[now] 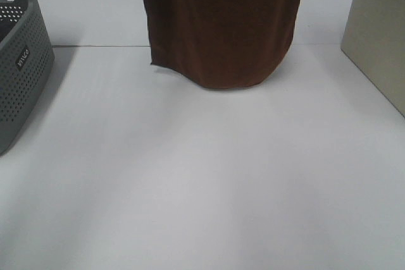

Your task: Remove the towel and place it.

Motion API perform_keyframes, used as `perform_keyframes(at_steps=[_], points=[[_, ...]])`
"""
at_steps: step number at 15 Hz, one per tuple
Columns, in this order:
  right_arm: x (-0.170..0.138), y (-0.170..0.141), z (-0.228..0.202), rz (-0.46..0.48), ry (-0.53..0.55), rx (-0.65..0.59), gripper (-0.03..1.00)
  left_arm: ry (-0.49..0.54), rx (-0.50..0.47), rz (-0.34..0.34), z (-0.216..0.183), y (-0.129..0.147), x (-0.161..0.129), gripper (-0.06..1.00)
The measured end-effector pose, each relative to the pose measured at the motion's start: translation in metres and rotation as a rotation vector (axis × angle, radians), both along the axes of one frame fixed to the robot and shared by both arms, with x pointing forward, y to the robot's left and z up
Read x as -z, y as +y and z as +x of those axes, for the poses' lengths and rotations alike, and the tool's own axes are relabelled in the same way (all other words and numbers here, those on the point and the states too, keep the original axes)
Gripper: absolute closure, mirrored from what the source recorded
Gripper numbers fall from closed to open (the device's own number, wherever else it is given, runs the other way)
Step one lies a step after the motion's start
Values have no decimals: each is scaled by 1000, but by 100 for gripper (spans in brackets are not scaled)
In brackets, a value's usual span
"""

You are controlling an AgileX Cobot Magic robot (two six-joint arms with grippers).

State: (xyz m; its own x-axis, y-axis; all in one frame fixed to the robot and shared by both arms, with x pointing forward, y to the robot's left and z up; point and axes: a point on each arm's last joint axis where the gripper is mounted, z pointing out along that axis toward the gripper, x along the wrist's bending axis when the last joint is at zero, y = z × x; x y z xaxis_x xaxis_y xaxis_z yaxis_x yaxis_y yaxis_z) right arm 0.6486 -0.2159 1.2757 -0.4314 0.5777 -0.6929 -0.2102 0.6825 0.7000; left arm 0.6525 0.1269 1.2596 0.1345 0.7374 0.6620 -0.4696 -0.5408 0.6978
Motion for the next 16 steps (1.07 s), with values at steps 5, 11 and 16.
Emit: perform_keyframes(at_steps=[5, 11, 16], points=[[28, 5, 42, 58, -108, 8, 96, -135, 82, -26, 49, 18, 32, 94], [38, 14, 51, 91, -137, -83, 96, -233, 19, -57, 88, 21, 33, 94], [49, 16, 49, -57, -69, -127, 96, -111, -71, -49, 99, 27, 46, 94]])
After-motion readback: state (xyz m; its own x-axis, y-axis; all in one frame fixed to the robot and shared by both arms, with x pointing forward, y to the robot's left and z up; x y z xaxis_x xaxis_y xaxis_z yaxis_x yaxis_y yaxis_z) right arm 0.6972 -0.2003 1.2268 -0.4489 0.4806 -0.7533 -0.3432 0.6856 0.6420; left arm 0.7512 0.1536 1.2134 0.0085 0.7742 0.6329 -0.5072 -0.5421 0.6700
